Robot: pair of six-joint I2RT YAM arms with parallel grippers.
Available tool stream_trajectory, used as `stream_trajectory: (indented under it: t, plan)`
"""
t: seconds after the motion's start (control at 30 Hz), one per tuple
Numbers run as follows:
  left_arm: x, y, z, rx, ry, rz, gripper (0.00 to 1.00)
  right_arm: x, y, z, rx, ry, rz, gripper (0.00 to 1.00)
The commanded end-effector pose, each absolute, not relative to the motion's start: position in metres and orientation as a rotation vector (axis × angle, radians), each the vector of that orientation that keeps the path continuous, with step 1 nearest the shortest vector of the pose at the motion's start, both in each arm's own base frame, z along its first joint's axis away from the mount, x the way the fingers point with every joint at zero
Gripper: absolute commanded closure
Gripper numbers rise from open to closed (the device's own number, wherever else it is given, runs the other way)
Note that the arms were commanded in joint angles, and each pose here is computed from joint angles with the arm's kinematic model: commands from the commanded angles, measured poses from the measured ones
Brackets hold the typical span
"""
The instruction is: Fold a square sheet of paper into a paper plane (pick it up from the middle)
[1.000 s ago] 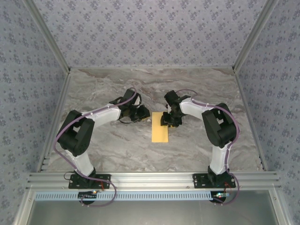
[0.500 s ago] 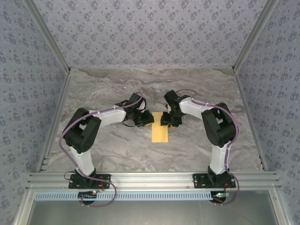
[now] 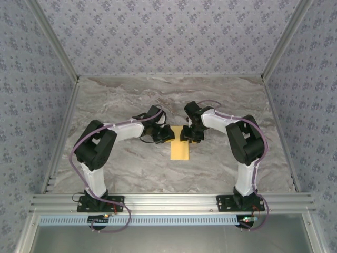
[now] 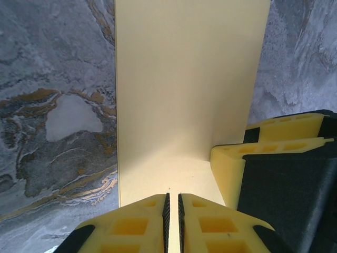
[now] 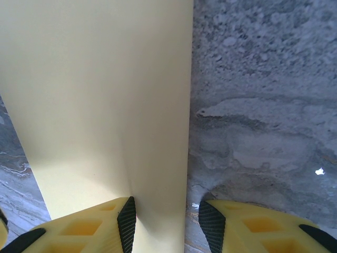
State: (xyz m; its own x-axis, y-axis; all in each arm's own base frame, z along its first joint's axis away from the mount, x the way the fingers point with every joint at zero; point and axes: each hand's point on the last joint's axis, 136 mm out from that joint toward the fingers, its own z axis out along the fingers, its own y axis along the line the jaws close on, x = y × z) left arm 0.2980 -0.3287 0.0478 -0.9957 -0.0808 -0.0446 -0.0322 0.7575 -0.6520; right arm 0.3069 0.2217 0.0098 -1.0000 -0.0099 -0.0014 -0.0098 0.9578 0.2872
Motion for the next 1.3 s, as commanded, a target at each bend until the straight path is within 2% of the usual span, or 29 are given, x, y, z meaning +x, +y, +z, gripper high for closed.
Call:
stream_trajectory:
  t: [0.0,0.53,0.9,1.27]
  plan:
    - [0.301,-0.338,0.052,-0.058,2.87,-1.09,0.84,0.278,0.21,-0.053,0.012,-3.004,-0.293,0.55]
    - [0.32,-0.319,0.082,-0.121,2.709,-0.981,0.88,0.276,0.21,-0.057,0.032,-3.0,-0.272,0.55]
    - [0.307,-0.342,0.059,-0.065,2.806,-1.107,0.89,0.275,0.21,-0.059,0.035,-2.996,-0.267,0.55]
    - [0.3,-0.345,0.033,-0.044,2.901,-1.058,0.9,0.274,0.21,-0.061,0.038,-2.991,-0.262,0.55]
